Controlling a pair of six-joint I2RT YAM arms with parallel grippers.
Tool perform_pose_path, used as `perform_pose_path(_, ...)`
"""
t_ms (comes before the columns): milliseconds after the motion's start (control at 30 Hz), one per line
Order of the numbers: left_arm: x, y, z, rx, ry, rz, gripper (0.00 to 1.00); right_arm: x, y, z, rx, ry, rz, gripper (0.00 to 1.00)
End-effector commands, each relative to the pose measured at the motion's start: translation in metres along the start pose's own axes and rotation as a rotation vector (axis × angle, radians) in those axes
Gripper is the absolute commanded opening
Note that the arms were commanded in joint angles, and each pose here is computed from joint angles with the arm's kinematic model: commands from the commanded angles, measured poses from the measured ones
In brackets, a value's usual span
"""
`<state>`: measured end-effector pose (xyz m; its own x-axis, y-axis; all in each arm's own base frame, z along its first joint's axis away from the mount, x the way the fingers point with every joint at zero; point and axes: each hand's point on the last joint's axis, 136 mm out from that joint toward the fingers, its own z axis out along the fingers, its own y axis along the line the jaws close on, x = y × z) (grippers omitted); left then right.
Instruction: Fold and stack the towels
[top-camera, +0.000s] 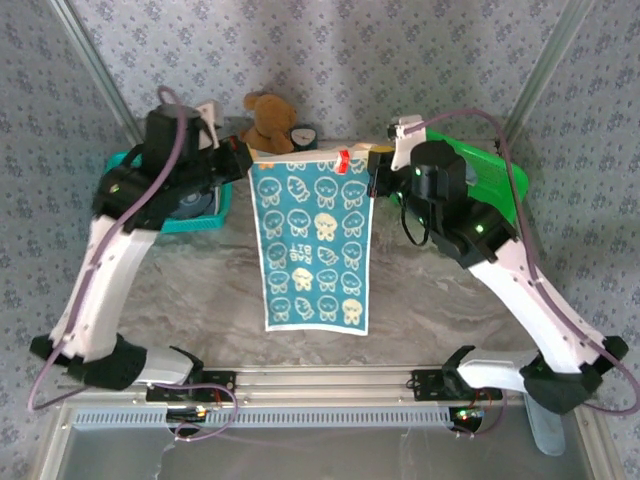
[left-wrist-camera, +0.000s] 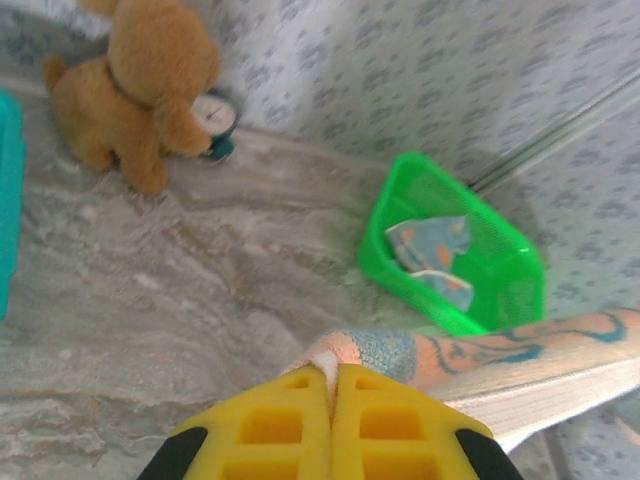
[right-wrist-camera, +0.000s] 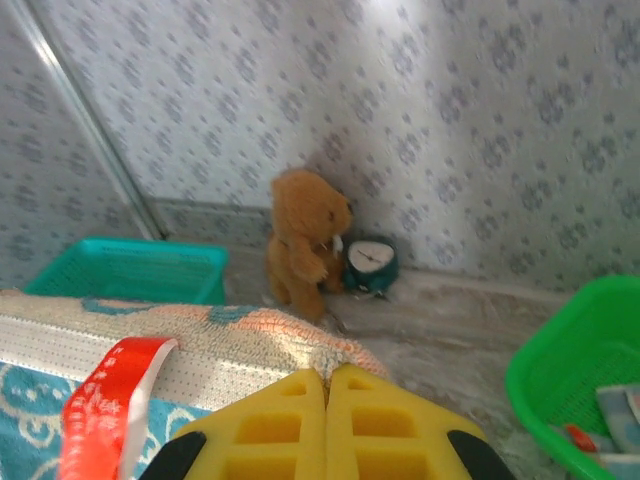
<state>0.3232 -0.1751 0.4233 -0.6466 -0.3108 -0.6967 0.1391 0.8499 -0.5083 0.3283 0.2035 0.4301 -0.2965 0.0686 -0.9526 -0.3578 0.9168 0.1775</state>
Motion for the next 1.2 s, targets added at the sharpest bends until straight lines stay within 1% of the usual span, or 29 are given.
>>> perform_pose_path(0,-0.004,0.019,0.044,-0.028,0.027,-0.023,0.0,0.028,-0.015,0.038,-0.02,0.101,0.061,0.0)
perform_pose_path(133,-0.008,0.035,0.099,-0.058,0.064,-0.021,0.0,0.052,-0.044,0.092,-0.007,0.166,0.101,0.0)
perform_pose_path(300,-0.002,0.056,0.164,-0.109,0.149,-0.02,0.0,0.083,-0.079,0.148,0.026,0.24,0.139,0.0)
perform_pose_path(433,0.022,0.077,0.207,-0.164,0.243,-0.018,0.0,0.113,-0.097,0.182,0.034,0.328,0.166,0.0)
perform_pose_path(533,0.041,0.094,0.223,-0.207,0.289,-0.018,0.0,0.141,-0.104,0.198,0.029,0.402,0.183,0.0)
perform_pose_path(667,0.072,0.113,0.229,-0.238,0.348,-0.046,0.0,0.174,-0.11,0.201,0.046,0.465,0.187,0.0)
perform_pose_path(867,0.102,0.122,0.218,-0.23,0.358,-0.123,0.0,0.21,-0.109,0.183,0.043,0.529,0.202,0.0)
perform_pose_path(900,0.11,0.124,0.214,-0.236,0.372,-0.133,0.0,0.214,-0.107,0.179,0.042,0.535,0.206,0.0)
perform_pose_path(933,0.111,0.121,0.214,-0.223,0.359,-0.136,0.0,0.218,-0.106,0.175,0.041,0.542,0.21,0.0)
perform_pose_path(1167,0.137,0.12,0.189,-0.239,0.371,-0.155,0.0,0.232,-0.093,0.138,0.038,0.557,0.206,0.0)
